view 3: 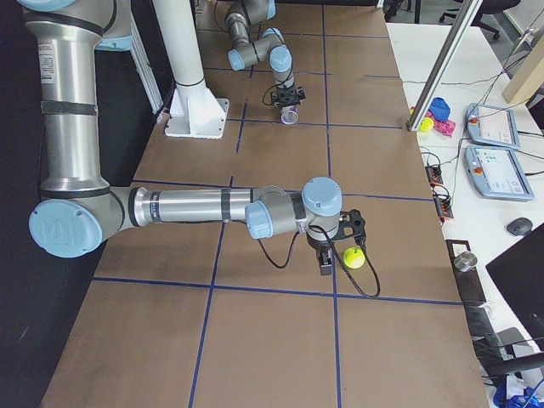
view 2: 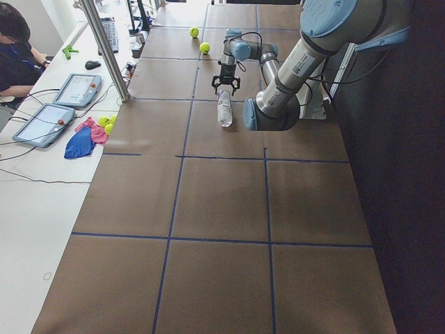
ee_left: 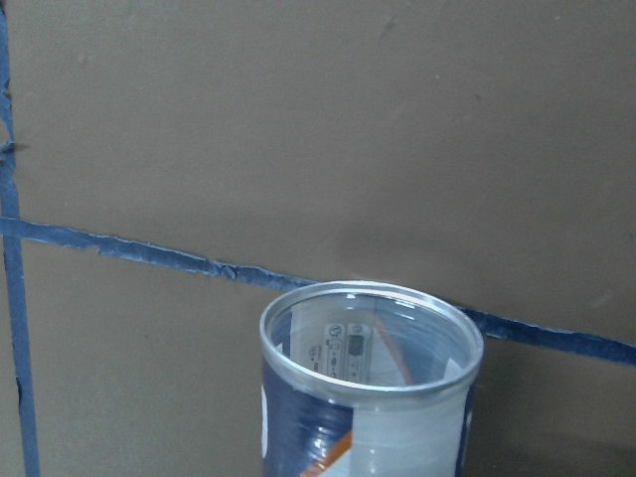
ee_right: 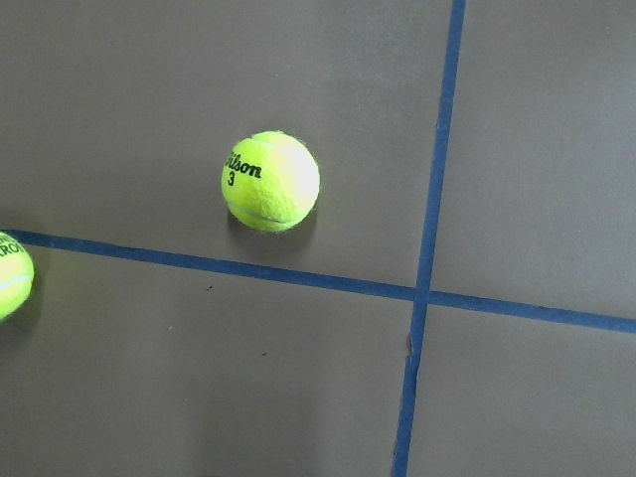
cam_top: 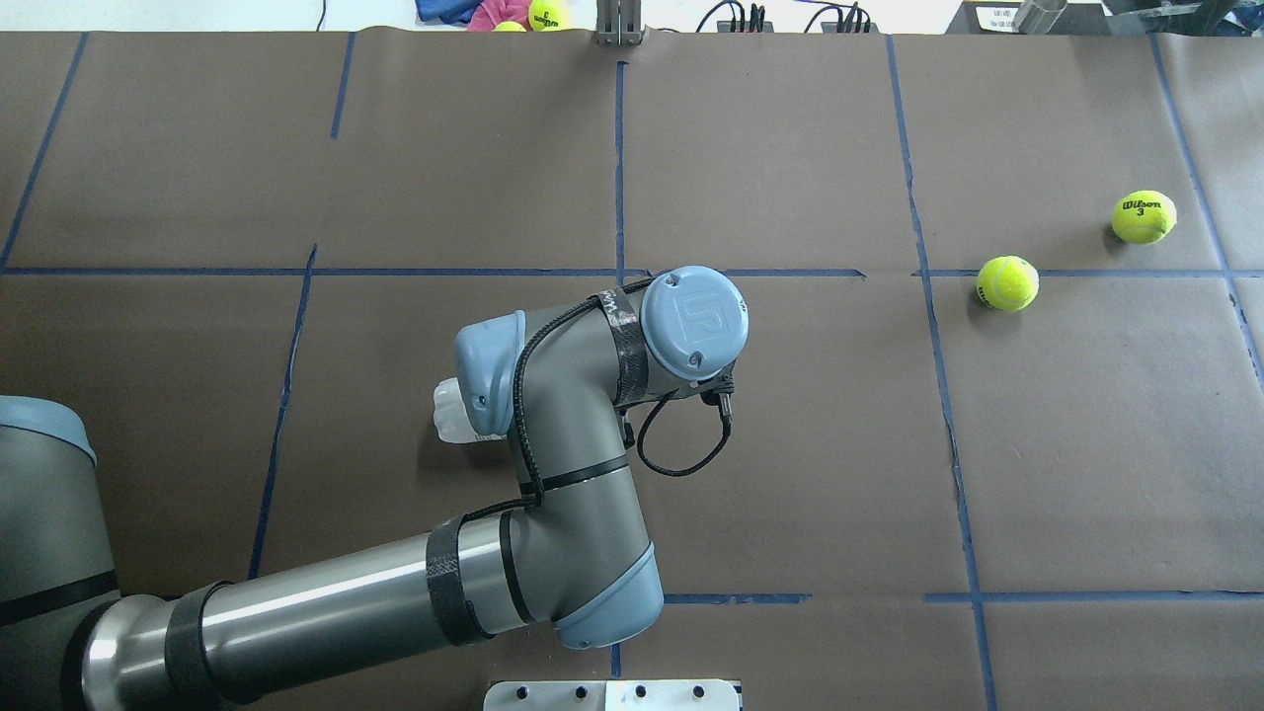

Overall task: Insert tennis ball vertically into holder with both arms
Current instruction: 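Hold the tube with the left gripper near the table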

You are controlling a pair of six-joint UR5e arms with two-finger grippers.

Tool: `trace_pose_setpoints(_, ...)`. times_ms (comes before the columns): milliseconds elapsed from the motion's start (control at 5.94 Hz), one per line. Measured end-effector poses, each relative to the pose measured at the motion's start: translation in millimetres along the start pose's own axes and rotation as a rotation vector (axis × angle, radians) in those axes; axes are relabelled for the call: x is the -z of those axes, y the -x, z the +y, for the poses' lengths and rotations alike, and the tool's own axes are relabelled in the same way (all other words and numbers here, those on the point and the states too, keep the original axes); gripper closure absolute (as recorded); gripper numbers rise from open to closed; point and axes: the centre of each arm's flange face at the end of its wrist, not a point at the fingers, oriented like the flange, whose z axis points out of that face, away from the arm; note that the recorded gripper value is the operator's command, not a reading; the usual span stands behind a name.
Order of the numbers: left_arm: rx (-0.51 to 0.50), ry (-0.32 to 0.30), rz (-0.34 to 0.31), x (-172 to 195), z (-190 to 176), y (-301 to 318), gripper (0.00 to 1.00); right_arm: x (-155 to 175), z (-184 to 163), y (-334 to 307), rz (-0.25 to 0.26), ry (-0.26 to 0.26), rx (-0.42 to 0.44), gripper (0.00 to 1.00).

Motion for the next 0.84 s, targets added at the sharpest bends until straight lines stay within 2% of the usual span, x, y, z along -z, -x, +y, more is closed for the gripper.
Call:
trace_pose_setpoints(337,0.004,-0.012,-0.007,-20.4,-8.0,2.7,0.01,-0.6,0.2,-0.7,0.000,0.001,-0.001,0.00)
trace_pose_setpoints(842,0.005,0.002,-0.007,-36.3,-8.9,3.9,0.03,-1.0,0.3,-1.2,0.002,0.002,-0.002,0.00)
